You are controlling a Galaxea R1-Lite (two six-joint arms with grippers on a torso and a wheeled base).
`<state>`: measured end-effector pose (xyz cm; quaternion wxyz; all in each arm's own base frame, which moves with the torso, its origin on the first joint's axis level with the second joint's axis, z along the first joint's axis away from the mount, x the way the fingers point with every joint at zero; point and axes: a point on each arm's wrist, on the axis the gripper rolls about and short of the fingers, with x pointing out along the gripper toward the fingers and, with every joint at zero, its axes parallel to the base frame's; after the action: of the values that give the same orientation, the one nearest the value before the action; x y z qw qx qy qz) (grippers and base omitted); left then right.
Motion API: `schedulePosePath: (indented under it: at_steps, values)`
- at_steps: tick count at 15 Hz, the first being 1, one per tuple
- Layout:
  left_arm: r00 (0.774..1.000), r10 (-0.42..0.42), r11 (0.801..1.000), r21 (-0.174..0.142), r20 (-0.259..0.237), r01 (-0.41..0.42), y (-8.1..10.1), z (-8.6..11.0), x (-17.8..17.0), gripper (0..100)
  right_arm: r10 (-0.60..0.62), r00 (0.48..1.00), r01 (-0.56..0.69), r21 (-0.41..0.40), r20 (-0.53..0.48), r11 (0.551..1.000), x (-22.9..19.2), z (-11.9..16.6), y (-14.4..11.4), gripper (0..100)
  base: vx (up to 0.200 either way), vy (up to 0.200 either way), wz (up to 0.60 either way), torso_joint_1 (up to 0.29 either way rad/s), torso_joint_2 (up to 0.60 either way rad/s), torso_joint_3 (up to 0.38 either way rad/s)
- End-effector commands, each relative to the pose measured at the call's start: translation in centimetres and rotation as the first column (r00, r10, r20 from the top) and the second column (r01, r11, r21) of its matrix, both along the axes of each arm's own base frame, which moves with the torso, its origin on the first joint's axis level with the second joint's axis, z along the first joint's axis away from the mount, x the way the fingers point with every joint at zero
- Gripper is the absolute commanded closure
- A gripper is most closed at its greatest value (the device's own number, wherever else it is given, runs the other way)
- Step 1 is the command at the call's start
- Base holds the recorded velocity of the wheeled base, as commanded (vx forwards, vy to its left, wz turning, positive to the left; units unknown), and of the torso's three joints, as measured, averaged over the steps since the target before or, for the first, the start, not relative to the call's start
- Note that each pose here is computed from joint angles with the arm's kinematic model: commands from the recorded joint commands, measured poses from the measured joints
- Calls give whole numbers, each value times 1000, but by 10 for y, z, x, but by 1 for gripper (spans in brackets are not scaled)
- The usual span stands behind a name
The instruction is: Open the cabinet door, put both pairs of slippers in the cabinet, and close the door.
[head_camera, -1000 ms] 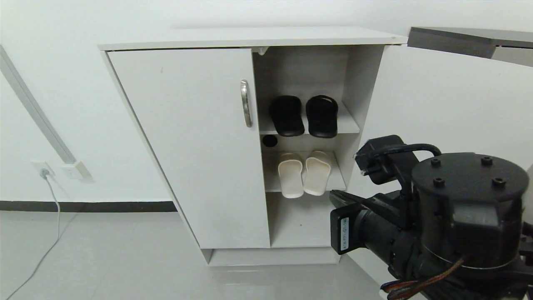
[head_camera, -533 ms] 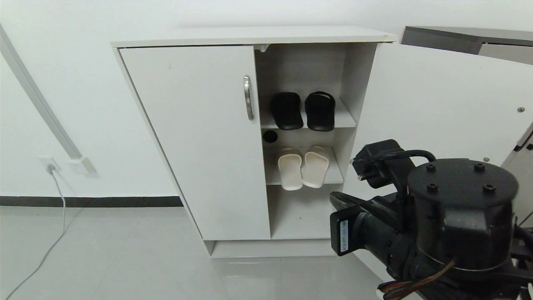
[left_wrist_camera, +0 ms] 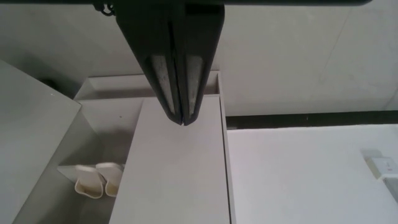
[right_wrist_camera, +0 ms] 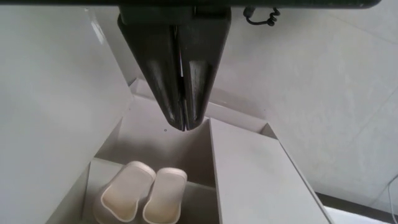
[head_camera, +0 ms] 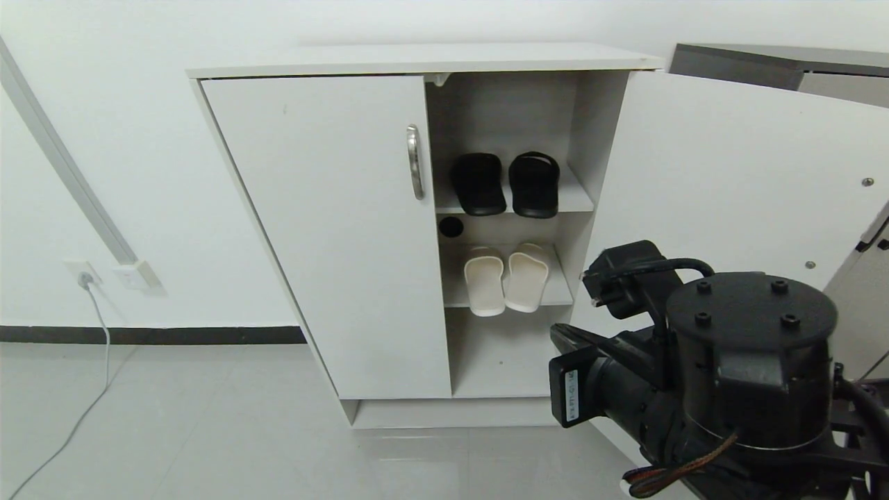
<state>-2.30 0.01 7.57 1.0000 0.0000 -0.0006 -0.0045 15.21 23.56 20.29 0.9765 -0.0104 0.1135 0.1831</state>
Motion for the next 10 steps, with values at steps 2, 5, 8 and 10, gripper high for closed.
schedulePosePath:
  at_steps: [2,5,8,10]
  values:
    - [1000,0,1000,0,-1,0,0,0,0,100,1,1000,-1,-5,-3,1000,1,-1,1,100,0,0,0,0,0,0]
    - [1000,0,1000,0,-1,0,0,0,0,100,1,1000,-1,-6,-4,1000,1,-2,1,100,0,0,0,5,-149,-250]
    - [1000,0,1000,0,-1,0,0,0,0,100,1,1000,-1,-5,-3,1000,1,-1,1,100,0,0,0,51,-417,-370]
    - [1000,0,1000,0,-1,0,0,0,0,100,1,1000,-1,-7,-4,1000,0,-2,1,100,0,0,0,56,-527,-352]
